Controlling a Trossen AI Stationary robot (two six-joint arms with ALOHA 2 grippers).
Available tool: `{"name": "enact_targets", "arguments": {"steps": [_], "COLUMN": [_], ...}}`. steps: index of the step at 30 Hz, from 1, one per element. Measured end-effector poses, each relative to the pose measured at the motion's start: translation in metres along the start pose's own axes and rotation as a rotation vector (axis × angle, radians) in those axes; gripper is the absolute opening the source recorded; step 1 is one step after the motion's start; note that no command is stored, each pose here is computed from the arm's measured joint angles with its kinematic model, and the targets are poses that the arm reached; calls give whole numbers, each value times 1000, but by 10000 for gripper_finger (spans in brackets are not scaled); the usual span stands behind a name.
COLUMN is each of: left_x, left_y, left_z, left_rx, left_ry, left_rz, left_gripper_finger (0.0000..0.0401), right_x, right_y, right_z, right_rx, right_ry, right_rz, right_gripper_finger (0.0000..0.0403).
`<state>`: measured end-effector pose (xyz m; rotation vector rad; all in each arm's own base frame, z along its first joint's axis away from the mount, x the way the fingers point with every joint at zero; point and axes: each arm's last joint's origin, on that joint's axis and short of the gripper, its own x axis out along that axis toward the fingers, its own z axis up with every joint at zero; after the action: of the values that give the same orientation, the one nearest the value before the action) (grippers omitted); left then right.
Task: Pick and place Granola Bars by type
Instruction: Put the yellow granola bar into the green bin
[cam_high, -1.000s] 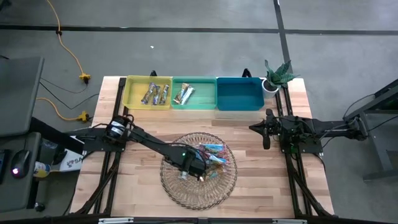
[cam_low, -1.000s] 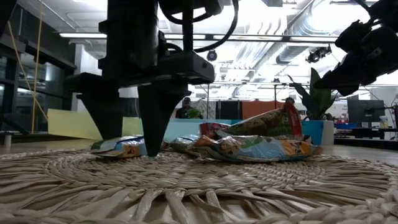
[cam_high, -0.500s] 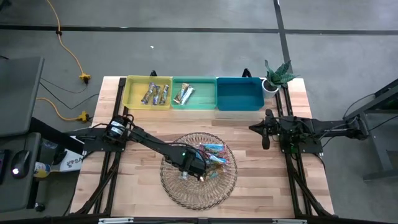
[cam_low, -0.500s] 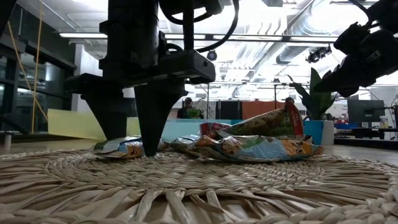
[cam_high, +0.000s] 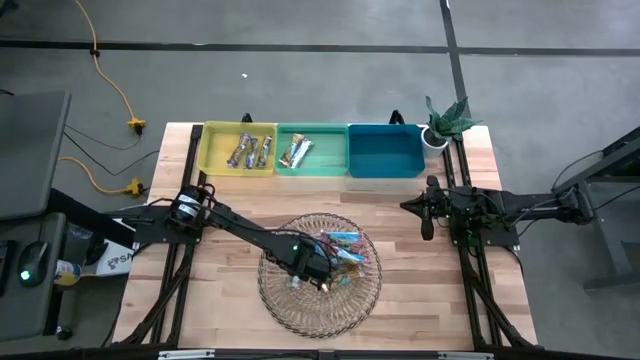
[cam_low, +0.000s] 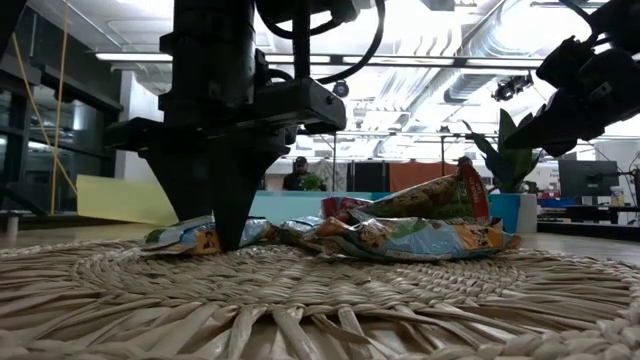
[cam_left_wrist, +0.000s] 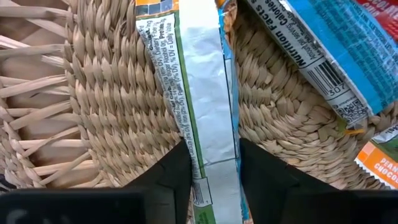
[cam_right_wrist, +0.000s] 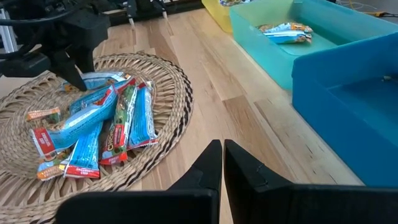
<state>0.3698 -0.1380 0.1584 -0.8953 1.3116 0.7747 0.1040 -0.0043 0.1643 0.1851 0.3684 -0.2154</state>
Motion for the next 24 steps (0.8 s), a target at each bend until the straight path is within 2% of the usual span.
{"name": "enact_targets", "arguments": {"steps": [20,24], "left_x": [-2,-10], "left_y": [2,3], "left_z": [-1,-1], "left_rx": [51,63], "left_ry": [15,-7], "left_rz": [12,18], "left_gripper_finger": [110,110], "right_x": [0,0], "right_y": [0,0], "right_z": [0,0], "right_rx": [0,0], "right_ry": [0,-1], "right_rz": [0,0], "right_gripper_finger": [0,0]}}
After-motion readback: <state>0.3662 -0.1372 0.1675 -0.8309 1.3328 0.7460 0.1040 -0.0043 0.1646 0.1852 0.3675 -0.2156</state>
